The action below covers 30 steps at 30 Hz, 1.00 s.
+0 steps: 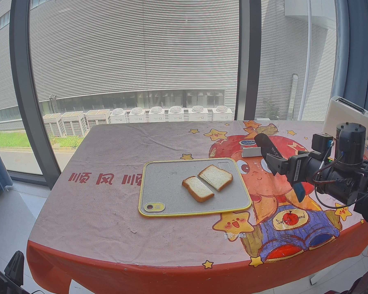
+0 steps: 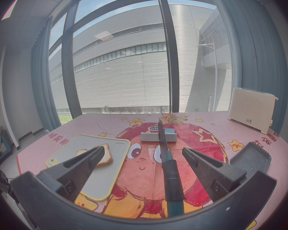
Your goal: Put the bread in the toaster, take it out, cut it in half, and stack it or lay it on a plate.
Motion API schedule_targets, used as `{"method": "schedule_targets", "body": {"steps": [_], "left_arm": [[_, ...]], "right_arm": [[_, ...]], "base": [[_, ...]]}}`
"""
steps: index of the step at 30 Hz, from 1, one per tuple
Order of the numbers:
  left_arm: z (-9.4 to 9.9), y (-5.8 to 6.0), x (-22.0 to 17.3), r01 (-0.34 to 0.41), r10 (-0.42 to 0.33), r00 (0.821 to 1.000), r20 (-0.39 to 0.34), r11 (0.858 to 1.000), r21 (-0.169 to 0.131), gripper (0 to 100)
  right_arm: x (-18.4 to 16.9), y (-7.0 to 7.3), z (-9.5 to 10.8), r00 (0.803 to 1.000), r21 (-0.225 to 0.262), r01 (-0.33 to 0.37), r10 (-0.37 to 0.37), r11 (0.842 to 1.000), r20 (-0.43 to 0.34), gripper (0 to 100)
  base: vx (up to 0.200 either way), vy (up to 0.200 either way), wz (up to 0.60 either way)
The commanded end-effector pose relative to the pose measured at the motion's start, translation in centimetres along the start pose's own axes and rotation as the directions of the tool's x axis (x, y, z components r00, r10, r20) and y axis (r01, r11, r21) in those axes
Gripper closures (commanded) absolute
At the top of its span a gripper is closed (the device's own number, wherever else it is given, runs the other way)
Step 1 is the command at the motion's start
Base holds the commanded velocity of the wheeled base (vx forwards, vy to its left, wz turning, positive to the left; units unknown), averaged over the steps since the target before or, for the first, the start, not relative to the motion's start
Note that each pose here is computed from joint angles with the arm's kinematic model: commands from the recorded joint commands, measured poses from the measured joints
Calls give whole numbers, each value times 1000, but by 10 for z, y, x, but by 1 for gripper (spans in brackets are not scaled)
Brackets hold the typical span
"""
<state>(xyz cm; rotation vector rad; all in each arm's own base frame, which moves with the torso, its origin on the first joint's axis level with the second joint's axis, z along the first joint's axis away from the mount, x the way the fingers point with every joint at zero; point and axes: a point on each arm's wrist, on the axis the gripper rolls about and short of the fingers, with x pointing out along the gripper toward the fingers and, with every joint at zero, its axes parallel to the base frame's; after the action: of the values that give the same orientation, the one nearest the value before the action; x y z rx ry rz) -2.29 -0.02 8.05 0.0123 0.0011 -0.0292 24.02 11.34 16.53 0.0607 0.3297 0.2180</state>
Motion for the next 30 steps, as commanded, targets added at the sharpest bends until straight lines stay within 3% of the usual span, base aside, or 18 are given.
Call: {"method": "schedule_targets", "body": {"steps": [1, 14, 22, 30], "left_arm": [[-5, 0, 0, 0, 0, 1000, -2, 1000, 0, 100], [-5, 0, 0, 0, 0, 1000, -2, 1000, 0, 100], [-5, 0, 0, 0, 0, 1000, -2, 1000, 0, 100], [-5, 0, 0, 0, 0, 1000, 0, 1000, 0, 100]], "right_arm": [[-18, 6, 10, 998, 0, -46, 46, 999, 51, 0], [-28, 26, 0, 990, -24, -138, 138, 990, 25, 0], [-38, 55, -6, 963, -51, -268, 268, 962, 2, 0], [-33, 62, -13, 959, -18, -283, 282, 959, -30, 0]], "base": [[0, 0, 0], [0, 0, 0], [0, 0, 0], [0, 0, 0]]}}
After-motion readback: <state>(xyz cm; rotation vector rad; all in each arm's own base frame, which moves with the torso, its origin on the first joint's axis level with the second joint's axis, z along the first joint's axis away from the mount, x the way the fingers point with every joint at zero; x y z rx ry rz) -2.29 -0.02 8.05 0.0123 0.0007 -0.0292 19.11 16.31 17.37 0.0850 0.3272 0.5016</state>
